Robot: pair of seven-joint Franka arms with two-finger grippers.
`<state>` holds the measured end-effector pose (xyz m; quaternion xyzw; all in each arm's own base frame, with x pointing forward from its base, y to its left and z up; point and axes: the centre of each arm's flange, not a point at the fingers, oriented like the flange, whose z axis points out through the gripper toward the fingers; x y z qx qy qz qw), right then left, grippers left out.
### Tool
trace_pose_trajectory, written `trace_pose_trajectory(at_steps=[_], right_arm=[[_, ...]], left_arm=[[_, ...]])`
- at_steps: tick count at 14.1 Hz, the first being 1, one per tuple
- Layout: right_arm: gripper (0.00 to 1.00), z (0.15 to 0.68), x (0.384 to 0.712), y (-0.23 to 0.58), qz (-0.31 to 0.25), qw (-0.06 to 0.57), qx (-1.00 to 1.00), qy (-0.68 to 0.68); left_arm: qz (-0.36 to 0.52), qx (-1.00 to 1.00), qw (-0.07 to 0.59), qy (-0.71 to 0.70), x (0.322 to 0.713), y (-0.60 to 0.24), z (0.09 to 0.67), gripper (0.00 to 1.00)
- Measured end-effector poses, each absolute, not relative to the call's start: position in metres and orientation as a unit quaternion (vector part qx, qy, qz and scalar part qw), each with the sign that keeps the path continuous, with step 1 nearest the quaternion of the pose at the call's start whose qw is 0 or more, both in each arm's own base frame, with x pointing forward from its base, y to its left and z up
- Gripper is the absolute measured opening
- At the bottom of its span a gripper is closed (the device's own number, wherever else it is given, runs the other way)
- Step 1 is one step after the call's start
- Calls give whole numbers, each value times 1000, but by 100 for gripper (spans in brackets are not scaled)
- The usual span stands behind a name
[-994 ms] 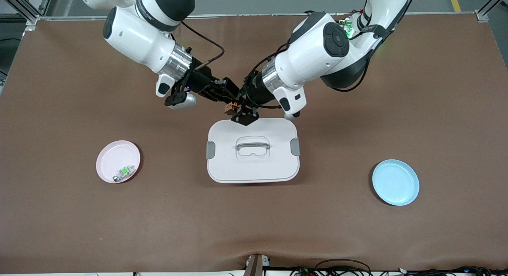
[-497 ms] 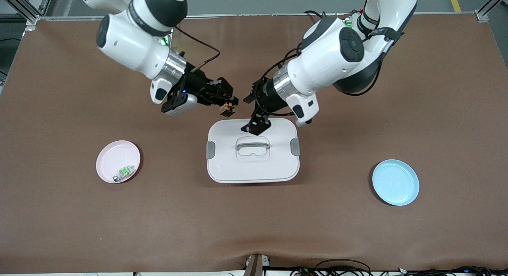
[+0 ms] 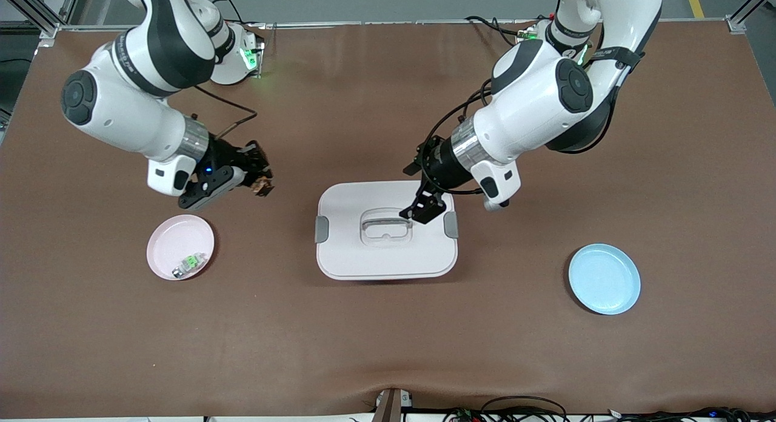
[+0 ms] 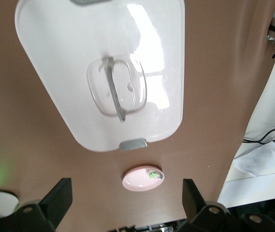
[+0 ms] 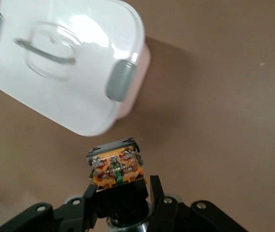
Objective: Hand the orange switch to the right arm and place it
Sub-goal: 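Open the left gripper and withdraw while the right gripper carries the switch, then lower the switch block onto the white plate with the right gripper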
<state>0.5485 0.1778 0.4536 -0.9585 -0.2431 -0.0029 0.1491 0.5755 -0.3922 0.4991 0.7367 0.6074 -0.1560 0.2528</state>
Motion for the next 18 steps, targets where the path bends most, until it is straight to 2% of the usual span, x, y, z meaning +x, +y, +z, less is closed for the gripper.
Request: trace_pose_trajectory(at_steps=[3,6,9,13,18], right_arm=[[44,446,559,128,-7,91,-934,-346],[44,430,568,56,-11,84,-896,-437],[44,396,571,-6,-29,71,-863,-500],[44,328,554,-39,-60,24,-819,-570],[44,287,544,-83,-56,8,-800,-597]], left_arm=[[-109,797,251,539,577,-352,492,100],[-71,846,236,474,578,-303,488,100],[-69,893,188,404,584,-244,483,100],[-16,957,102,270,595,-179,479,100],[7,996,27,82,607,-82,473,100]])
